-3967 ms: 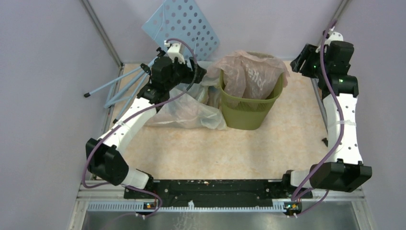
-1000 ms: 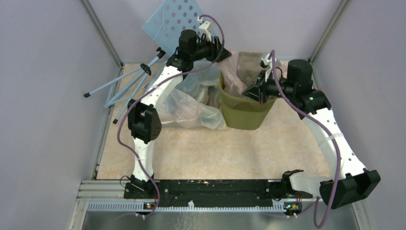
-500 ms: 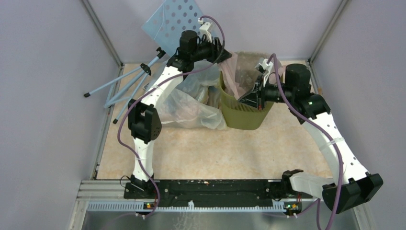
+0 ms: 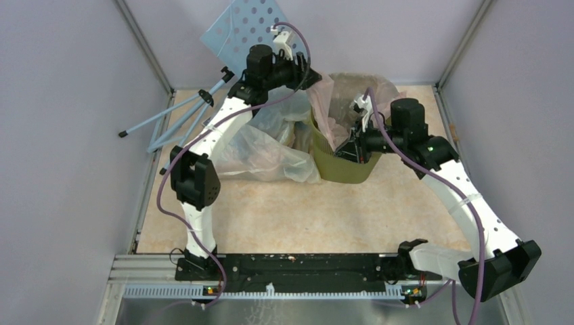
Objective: Put the trash bags into the trash bin
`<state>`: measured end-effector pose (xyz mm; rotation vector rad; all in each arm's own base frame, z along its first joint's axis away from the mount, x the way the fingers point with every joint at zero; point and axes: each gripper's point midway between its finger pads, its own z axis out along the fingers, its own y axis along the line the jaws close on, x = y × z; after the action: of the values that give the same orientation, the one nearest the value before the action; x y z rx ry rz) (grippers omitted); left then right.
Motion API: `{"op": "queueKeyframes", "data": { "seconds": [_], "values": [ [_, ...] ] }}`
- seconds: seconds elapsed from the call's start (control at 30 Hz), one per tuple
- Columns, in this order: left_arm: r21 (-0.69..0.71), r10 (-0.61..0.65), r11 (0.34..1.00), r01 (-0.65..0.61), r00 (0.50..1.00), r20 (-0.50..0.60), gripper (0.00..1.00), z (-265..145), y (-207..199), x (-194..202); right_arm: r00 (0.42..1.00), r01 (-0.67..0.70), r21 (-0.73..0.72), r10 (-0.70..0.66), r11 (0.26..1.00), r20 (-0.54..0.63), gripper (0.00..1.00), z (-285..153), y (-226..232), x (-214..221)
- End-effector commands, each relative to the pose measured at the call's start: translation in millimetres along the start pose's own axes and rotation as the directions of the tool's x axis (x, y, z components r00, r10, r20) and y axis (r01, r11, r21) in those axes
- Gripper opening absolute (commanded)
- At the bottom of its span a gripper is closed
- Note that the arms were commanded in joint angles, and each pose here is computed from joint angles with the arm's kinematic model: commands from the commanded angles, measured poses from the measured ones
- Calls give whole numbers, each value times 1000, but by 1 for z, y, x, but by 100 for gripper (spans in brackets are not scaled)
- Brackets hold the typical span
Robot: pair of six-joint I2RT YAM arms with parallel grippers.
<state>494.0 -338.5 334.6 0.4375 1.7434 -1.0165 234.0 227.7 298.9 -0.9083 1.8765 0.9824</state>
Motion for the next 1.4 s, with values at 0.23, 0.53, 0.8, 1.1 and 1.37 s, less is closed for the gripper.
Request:
{"op": "queueKeyframes", "data": {
  "seconds": [0.23,0.53,0.8,1.1,1.37],
  "values": [
    [-91,-13,995,33,977,213,63,-66,-15,-63,1000,14,12,-14,1000,7,28,0,2,3],
    [39,-42,999,35,982,182,71,-51,-35,-68,999,17,5,-17,1000,28,32,0,5,-1],
    [-52,-45,997,52,991,122,70,-16,-15,-54,999,10,1,-11,1000,32,33,1,5,-3],
    [-138,-29,990,41,995,92,63,8,7,-36,1000,11,3,-11,1000,29,32,0,5,-3],
    [-132,-50,989,60,995,83,10,-4,4,-36,1000,8,11,-8,1000,24,29,0,3,-2]
  ]
}}
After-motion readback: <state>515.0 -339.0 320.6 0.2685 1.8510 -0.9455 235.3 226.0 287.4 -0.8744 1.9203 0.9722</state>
